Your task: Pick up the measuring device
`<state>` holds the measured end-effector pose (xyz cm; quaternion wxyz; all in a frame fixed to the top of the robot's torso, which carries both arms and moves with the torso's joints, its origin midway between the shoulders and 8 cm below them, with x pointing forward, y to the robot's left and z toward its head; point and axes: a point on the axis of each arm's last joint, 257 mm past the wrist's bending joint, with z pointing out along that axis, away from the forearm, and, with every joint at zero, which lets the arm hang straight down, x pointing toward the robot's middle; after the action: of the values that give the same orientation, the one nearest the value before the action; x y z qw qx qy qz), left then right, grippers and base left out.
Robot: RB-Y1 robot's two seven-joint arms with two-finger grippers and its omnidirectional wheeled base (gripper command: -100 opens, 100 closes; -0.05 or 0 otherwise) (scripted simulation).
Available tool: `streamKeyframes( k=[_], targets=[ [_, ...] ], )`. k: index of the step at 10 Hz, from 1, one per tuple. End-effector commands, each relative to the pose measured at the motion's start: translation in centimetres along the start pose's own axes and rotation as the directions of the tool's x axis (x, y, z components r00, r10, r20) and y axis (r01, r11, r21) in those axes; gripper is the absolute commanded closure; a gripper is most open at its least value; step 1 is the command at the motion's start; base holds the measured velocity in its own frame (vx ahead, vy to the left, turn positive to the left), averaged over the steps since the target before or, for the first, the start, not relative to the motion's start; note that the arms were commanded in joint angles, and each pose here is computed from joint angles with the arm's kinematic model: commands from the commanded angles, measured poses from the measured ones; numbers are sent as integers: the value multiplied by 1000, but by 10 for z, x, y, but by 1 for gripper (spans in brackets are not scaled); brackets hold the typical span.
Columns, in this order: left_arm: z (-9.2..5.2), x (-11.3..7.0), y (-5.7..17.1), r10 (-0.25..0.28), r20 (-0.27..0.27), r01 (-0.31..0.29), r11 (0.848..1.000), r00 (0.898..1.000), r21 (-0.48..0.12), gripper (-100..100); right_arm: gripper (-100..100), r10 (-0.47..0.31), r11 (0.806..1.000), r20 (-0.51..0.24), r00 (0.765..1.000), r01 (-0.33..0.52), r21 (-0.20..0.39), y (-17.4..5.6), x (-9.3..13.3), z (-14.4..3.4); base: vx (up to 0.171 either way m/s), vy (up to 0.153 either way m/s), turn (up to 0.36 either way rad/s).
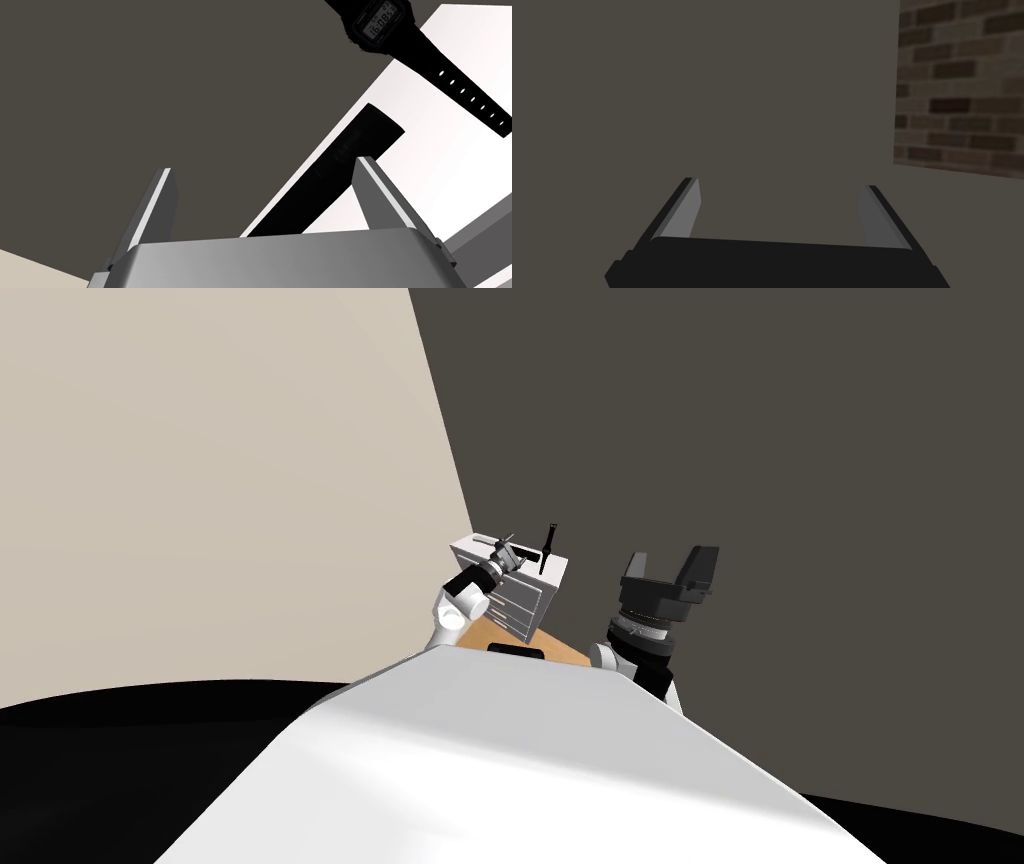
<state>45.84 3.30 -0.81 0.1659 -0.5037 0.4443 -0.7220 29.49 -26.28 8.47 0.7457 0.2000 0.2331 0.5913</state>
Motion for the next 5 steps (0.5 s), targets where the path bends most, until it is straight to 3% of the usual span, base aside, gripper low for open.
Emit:
streamKeyframes(
  k=[1, 5],
  targets=[
    [3, 1, 6, -13, 8, 13, 1000, 1000, -28, -100, 0, 0, 1000, 0, 1000, 0, 0, 0, 0, 0, 4, -25, 53],
    [13, 20, 29, -73, 9, 74, 990, 997, -124, -100, 0, 0, 1000, 0, 1000, 0, 0, 0, 0, 0, 4, -36, 113]
  ],
)
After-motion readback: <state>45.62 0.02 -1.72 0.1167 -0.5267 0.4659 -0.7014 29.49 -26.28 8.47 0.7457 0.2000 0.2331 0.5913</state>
